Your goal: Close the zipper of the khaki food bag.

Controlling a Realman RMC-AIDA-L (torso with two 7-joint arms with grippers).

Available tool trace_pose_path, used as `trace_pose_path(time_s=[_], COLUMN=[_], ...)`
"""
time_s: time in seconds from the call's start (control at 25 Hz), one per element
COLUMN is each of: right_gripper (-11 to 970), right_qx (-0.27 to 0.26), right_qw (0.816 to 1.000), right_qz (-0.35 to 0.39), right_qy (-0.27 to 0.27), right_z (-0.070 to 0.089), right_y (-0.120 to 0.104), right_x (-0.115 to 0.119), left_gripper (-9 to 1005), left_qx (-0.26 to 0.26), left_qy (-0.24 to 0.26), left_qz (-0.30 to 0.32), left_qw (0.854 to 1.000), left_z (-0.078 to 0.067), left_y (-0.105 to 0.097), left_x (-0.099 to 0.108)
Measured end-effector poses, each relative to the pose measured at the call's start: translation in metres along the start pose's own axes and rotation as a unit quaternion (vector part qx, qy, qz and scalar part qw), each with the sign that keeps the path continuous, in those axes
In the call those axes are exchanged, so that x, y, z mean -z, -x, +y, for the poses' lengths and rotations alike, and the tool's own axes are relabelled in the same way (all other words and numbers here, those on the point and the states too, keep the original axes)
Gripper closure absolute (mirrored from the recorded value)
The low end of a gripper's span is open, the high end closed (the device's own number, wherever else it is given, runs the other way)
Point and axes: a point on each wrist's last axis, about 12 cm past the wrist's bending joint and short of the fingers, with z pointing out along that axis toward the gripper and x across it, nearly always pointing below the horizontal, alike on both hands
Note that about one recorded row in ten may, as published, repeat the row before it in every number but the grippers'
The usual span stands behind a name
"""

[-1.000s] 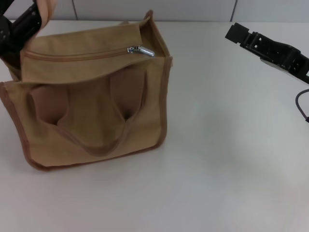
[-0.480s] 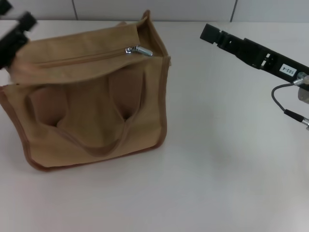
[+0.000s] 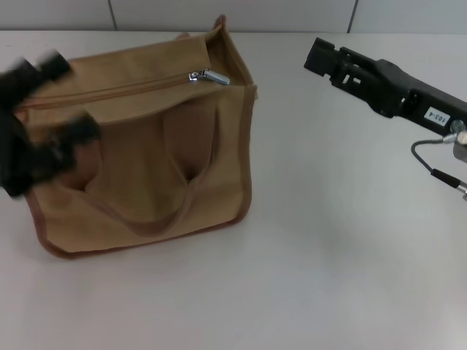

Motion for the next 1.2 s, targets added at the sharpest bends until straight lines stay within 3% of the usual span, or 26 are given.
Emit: trace_pose_path(time_s=[0.12,0.2,0.24,0.32,0.36,0.44,0.6,0.88,1.08,1.2], right_gripper=[431,429,429,427,427,425,422,417,202,200], right_qx=[0.038,0.101,0.101,0.136,0.15,0.175,0.234,0.252,0.247,0.24], right_qw=[0.999,0.995,0.995,0.99,0.988,0.983,0.963,0.954,0.948,0.944], right_qz=[-0.004,-0.005,-0.005,0.005,0.013,0.031,0.1,0.126,0.16,0.186], right_qy=[0.004,0.019,0.019,0.03,0.035,0.044,0.093,0.102,0.118,0.133], right_z=[0.004,0.01,0.01,0.014,0.015,0.018,0.027,0.031,0.034,0.036], right_y=[-0.004,-0.01,-0.01,-0.017,-0.021,-0.028,-0.053,-0.071,-0.083,-0.091], right_x=[0.003,0.007,0.007,0.007,0.008,0.009,0.011,0.014,0.013,0.013], left_gripper=[181,181,181,181,181,181,181,181,182,182], left_qx=[0.002,-0.015,-0.022,-0.022,-0.037,-0.039,-0.028,-0.017,-0.012,-0.011], left_qy=[-0.024,-0.086,-0.101,-0.101,-0.141,-0.165,-0.169,-0.127,-0.113,-0.111], left_qz=[0.025,0.078,0.09,0.09,0.126,0.161,0.191,0.213,0.214,0.218], left_qw=[0.999,0.993,0.99,0.99,0.981,0.972,0.967,0.969,0.97,0.97], left_z=[-0.003,-0.012,-0.015,-0.015,-0.023,-0.028,-0.028,-0.025,-0.024,-0.025], left_y=[-0.002,-0.01,-0.013,-0.013,-0.023,-0.033,-0.039,-0.048,-0.054,-0.057], left_x=[-0.002,-0.007,-0.009,-0.009,-0.011,-0.009,-0.004,0.003,0.001,-0.001])
